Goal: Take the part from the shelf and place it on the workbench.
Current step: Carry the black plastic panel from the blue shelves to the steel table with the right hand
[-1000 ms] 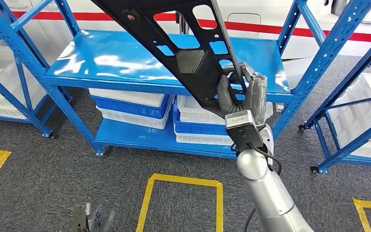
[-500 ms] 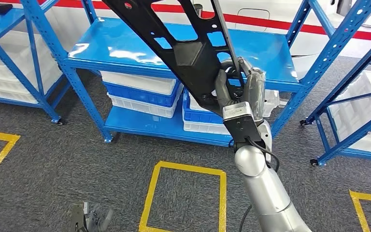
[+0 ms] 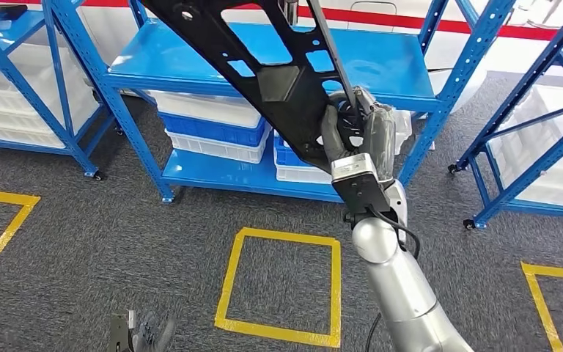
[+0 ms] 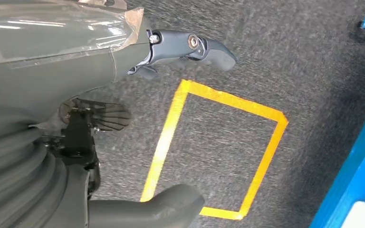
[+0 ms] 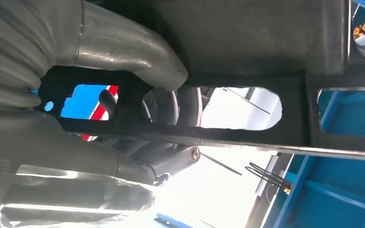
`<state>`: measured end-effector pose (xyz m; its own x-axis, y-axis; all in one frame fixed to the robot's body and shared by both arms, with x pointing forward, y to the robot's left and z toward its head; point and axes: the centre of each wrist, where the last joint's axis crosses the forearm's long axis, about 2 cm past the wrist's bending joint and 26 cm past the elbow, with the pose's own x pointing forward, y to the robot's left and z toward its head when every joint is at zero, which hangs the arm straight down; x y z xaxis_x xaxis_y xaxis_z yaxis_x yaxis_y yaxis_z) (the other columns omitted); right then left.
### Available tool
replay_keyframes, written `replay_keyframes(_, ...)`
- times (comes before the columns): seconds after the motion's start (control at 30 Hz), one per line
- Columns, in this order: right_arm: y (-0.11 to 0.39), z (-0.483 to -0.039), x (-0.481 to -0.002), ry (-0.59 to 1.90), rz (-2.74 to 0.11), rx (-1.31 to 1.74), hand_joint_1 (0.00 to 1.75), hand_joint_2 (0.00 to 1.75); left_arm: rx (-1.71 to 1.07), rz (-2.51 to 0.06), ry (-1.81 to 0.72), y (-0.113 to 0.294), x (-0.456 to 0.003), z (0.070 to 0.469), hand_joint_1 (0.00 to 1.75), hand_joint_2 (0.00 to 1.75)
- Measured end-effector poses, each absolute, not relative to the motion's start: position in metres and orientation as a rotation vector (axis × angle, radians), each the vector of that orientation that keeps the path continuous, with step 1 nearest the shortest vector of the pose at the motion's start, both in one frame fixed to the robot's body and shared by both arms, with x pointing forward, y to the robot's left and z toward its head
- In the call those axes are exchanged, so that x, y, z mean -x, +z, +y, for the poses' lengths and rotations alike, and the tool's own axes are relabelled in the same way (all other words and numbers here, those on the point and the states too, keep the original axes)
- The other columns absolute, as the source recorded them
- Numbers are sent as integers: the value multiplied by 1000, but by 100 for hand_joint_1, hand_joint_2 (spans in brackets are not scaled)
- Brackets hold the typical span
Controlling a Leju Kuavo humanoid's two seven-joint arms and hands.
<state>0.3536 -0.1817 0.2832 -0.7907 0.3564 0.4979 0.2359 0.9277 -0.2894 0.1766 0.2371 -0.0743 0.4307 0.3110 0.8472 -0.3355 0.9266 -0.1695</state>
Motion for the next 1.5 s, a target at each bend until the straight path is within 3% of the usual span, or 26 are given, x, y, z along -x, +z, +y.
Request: replay_keyframes(1.5,278,-190,-362,293,-2491,412,175,175,7,-1123,452,-76,-173,239,0,175)
